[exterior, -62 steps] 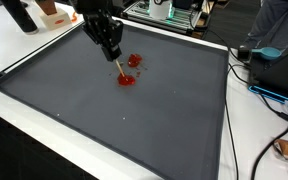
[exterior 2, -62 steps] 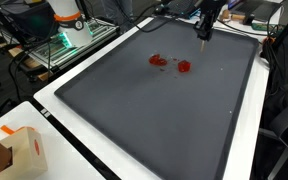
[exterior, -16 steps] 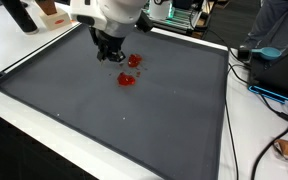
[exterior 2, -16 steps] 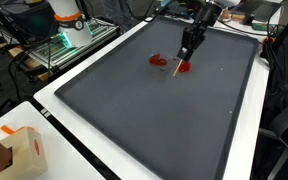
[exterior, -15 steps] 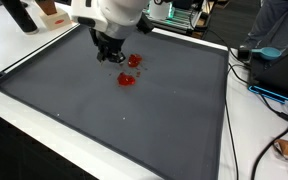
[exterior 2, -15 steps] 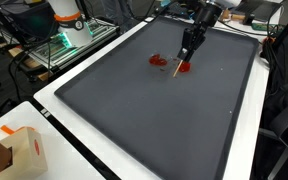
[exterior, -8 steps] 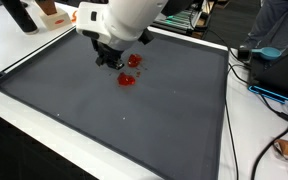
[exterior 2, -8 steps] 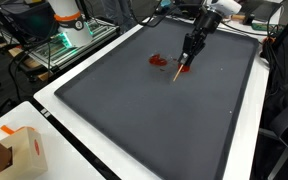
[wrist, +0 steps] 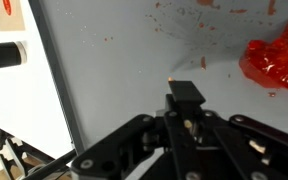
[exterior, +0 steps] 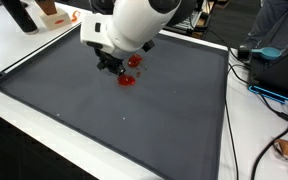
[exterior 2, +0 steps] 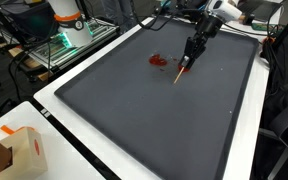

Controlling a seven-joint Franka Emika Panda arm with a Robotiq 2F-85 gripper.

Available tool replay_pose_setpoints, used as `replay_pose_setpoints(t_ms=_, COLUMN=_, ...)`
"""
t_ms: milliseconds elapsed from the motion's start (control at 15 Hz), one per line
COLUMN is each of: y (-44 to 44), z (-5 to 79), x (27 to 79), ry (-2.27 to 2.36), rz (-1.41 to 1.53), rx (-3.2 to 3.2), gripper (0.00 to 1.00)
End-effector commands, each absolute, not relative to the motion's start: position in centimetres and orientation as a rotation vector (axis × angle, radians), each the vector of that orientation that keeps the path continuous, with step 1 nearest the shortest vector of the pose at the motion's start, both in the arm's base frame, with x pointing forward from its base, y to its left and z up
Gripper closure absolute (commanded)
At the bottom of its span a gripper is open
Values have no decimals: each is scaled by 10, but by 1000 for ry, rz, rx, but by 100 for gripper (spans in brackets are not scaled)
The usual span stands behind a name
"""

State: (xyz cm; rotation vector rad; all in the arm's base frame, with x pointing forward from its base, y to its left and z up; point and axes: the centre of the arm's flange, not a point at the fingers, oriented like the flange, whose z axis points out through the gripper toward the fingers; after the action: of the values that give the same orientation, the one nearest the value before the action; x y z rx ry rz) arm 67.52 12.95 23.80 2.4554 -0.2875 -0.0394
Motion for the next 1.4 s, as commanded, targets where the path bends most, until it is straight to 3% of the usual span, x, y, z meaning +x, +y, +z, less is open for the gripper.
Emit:
replay_pose_setpoints(t_ms=0, y=138, z=230, x=682, ry=-237, rz=-48, rx=2440, gripper=97)
replay_pose_setpoints(t_ms=1333, y=137, z=252, x=685, ry=51, rz=-108, rx=2574, gripper=97)
